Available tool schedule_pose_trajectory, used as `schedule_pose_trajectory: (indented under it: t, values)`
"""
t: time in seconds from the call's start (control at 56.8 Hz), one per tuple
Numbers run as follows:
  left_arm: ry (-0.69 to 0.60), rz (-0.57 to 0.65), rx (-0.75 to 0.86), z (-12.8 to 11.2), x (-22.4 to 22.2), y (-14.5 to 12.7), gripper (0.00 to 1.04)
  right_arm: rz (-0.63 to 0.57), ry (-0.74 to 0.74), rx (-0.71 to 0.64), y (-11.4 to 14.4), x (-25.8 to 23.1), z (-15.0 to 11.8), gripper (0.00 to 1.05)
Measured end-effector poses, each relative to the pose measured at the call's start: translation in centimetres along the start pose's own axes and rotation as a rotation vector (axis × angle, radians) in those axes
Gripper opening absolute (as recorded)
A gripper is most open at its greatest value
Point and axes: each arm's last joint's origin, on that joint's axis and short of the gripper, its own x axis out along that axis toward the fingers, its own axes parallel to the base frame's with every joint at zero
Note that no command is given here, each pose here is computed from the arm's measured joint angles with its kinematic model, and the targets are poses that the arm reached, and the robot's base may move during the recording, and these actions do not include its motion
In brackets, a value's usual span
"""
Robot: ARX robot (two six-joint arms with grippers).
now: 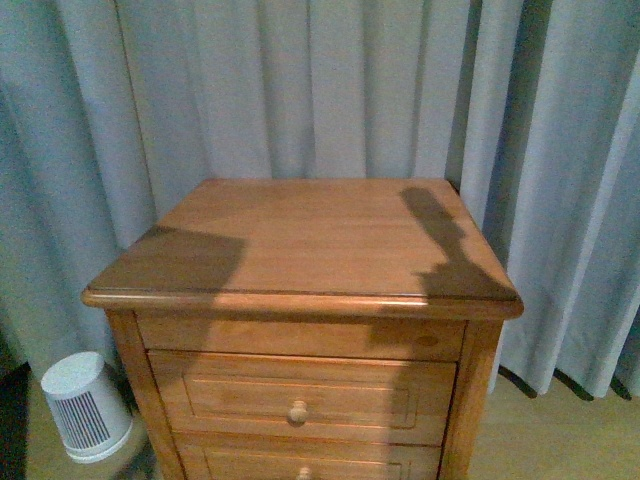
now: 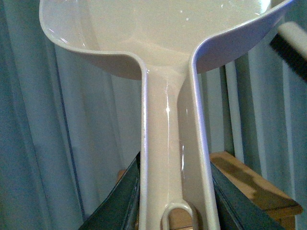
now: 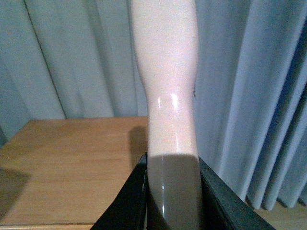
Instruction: Clean up trash
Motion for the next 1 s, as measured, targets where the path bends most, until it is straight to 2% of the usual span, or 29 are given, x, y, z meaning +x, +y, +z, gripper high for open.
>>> schedule_pose_trajectory:
  t: [0.194, 0.352, 1.003]
  values:
    - [0.000, 0.000, 0.000, 0.0, 0.0, 0.0, 0.28, -0.071, -0.086, 0.008, -2.3, -4.5, 0.4, 0.21]
    - [0.000, 0.000, 0.000, 0.0, 0.0, 0.0, 0.28, -0.110, -0.151, -0.002, -3.0, -6.7, 0.1, 0.21]
    - [-0.001, 0.001, -0.002, 0.0, 0.0, 0.0, 0.28, -0.102, -0.152, -0.034, -3.2, -7.5, -0.5, 0.21]
